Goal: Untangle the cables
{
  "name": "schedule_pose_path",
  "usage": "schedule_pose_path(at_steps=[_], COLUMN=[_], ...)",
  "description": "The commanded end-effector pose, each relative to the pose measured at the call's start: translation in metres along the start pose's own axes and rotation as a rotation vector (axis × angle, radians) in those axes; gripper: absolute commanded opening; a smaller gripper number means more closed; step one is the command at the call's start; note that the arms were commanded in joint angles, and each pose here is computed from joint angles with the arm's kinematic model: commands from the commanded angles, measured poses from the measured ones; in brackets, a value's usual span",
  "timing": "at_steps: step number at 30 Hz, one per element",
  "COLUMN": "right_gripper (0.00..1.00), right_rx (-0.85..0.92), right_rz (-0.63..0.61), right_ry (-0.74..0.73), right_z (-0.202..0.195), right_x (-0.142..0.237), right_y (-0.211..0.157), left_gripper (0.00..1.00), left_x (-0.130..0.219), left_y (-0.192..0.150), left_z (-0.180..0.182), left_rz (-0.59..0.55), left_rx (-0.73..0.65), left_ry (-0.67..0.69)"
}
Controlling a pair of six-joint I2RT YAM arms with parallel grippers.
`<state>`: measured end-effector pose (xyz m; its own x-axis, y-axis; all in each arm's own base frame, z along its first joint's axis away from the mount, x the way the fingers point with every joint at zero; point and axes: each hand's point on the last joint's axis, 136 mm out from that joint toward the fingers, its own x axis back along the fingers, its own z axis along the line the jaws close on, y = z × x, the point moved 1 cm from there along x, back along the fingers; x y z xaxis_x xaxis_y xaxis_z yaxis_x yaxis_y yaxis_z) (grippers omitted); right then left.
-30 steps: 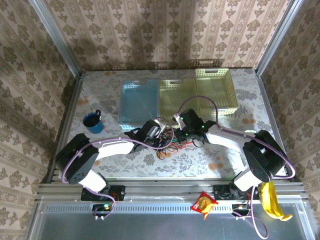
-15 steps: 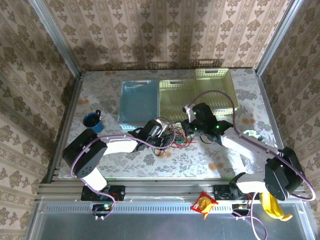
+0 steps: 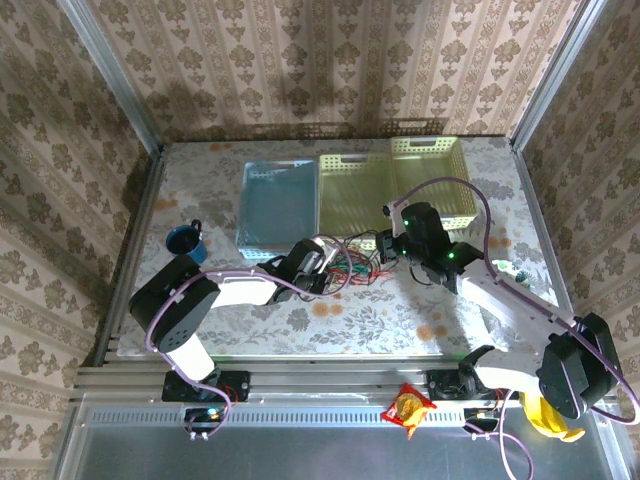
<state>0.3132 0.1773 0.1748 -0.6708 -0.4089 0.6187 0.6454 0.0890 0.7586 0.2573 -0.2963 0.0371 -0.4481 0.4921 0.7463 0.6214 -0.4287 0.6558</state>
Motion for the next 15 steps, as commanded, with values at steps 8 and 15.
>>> schedule_pose_path(at_steps=[8,15], right_gripper=[0.5,0.52], right_rx=[-0.065,-0.072], right_rz=[0.186,0.246], right_ry=[-0.011,0.007], right_z=[-0.01,-0.007], right_x=[-0.012,-0.017], right_y=[-0.063,-0.074], left_gripper=[0.0,0.0], left_x=[-0.002,-0.005], left_y=[-0.018,-0.02], left_z=[0.001,-0.001], left_rz=[0.074,0.084], left_rx=[-0.032,-0.044], left_ry=[0.005,0.009])
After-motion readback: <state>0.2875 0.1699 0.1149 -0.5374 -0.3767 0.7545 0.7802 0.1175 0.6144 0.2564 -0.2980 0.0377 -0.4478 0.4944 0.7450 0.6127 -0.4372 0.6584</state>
